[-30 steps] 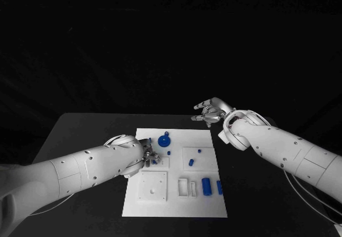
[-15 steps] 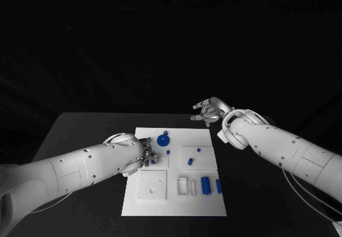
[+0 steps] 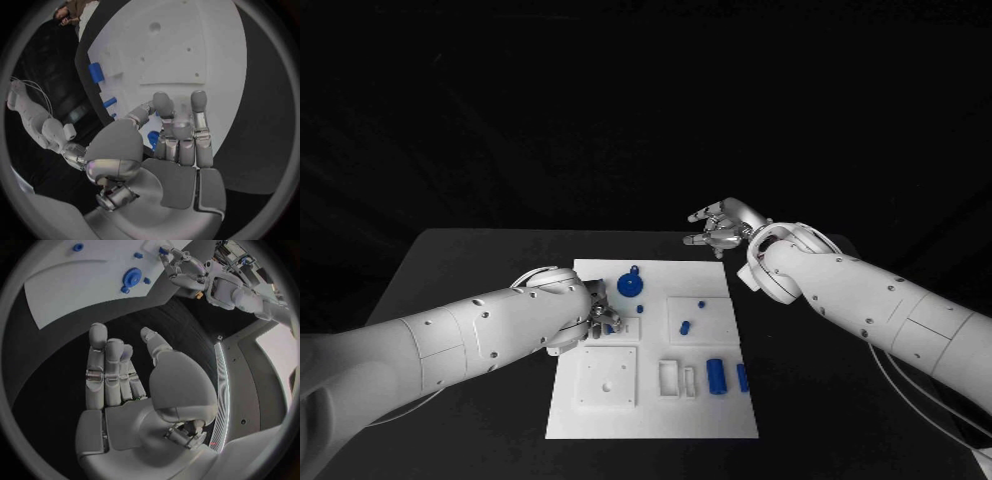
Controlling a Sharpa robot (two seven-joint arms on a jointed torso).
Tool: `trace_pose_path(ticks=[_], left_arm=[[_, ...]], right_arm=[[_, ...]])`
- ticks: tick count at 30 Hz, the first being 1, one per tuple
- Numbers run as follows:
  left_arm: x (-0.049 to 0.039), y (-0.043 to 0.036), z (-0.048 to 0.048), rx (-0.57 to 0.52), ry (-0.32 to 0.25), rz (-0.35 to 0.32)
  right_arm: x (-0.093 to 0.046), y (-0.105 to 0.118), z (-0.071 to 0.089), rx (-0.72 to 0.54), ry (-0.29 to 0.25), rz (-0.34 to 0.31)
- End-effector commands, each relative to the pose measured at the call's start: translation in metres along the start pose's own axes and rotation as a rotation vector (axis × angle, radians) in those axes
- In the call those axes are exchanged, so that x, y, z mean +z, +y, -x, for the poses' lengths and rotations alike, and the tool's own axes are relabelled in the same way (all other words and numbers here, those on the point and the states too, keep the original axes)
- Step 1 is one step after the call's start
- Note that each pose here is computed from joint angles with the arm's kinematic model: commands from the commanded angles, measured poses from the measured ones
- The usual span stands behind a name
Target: Assemble the parts on the task board
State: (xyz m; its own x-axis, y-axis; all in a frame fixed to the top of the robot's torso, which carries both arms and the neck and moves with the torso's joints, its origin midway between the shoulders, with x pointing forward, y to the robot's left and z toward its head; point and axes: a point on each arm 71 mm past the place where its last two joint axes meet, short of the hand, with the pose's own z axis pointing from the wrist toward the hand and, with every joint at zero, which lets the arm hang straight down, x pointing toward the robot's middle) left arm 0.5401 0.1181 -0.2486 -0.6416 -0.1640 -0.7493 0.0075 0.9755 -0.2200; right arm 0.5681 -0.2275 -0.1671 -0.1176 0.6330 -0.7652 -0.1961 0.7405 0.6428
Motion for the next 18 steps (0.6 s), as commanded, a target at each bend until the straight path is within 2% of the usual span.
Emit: trace_pose_path(ticks=[1,18], left_arm=[[0.0015,-0.0021,-0.0113,0.033,0.072,0.002],[0.0047,-0.0054,-0.0086,0.032,0.063,0.002]], right_arm=[[0.0,0.0004,-0.0016,0.0,0.013,0.006],[0.0002,0.0002,-0.0042,0.001,0.02,0.004]])
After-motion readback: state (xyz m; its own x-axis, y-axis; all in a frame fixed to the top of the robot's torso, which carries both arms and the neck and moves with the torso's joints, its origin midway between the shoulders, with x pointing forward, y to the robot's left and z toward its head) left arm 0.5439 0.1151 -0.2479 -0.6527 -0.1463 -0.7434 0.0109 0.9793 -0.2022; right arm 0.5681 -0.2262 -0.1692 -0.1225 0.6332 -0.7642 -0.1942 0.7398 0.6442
